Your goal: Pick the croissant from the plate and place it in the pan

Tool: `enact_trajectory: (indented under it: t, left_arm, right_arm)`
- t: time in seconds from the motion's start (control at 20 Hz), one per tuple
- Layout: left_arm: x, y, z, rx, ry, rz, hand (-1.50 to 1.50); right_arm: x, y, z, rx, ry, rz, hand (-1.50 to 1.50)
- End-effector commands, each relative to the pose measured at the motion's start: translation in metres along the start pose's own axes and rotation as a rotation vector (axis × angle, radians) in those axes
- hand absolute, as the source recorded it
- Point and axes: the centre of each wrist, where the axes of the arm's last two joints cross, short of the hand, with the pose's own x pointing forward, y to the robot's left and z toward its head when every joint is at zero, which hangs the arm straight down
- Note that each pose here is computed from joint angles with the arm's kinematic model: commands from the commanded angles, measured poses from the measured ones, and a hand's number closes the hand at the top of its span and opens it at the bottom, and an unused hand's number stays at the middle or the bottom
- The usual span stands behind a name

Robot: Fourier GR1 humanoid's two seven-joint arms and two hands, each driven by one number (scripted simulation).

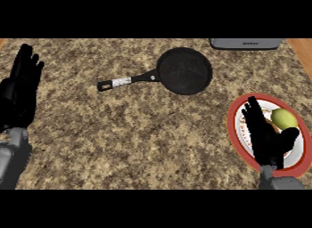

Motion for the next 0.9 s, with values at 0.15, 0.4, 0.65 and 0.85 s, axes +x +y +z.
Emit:
enact_trajectory:
  t: [0.15,0.4,0.65,0.85]
  left_arm:
    - [-0.050,0.026,0.013,-0.001,0.219,-0.188,0.00]
    - [-0.072,0.044,0.026,0.018,0.354,-0.258,0.00]
    - [-0.088,0.068,0.030,0.001,0.432,-0.316,0.00]
    - [-0.079,0.070,0.025,-0.005,0.417,-0.308,0.00]
  right_arm:
    - [0.086,0.019,-0.026,0.584,-0.298,-0.025,-1.50]
    - [0.154,-0.051,-0.036,0.379,-0.575,0.575,1.50]
    - [0.075,-0.132,-0.037,0.371,-0.537,-0.153,-1.50]
    - [0.084,-0.191,-0.031,0.534,-0.558,-0.033,-1.50]
